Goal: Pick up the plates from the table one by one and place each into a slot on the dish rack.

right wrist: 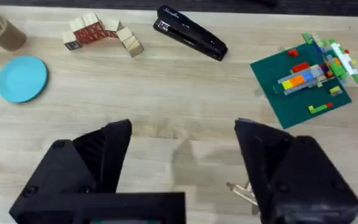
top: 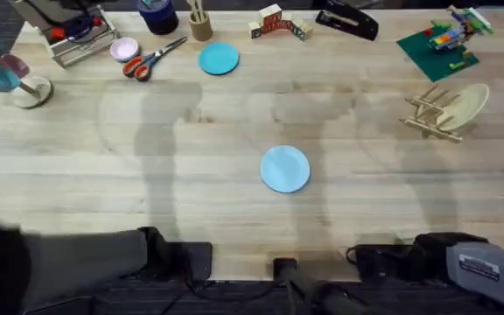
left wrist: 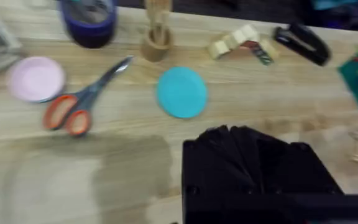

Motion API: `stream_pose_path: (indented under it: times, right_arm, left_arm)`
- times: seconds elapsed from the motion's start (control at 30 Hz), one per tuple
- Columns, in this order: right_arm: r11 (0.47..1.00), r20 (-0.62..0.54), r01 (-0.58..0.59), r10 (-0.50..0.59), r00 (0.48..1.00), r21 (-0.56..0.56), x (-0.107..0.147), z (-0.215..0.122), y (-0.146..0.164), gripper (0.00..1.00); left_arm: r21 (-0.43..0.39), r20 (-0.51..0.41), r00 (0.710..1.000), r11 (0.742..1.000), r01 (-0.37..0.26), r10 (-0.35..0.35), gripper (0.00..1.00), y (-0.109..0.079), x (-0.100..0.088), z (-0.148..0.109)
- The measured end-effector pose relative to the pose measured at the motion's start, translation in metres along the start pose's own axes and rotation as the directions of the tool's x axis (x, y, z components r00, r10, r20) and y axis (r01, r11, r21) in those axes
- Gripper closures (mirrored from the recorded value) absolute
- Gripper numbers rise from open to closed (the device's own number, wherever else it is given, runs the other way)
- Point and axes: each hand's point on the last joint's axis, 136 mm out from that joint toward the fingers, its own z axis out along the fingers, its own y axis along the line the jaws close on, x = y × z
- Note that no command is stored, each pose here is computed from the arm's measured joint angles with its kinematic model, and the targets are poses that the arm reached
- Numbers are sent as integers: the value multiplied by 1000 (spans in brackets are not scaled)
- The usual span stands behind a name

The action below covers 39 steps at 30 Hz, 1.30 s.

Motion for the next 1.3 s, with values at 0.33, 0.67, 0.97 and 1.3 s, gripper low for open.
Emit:
stream_pose_path:
  times: [0.33,0.67,0.97,1.3]
  right_arm:
    - [1000,0,0,0,1000,0,0,0,0,6]
    - [1000,0,0,0,1000,0,0,0,0,6]
    - [1000,-29,-1,1,1000,1,4,14,-1,6]
    - [1000,-41,-1,1,999,1,5,21,-1,5]
  left_arm:
    - [268,-24,998,961,60,-56,962,9,-6,73]
    - [339,-116,983,925,171,-140,962,37,20,131]
    - [381,-147,973,898,221,-177,962,57,39,170]
    - [398,-198,951,867,299,-237,962,64,59,203]
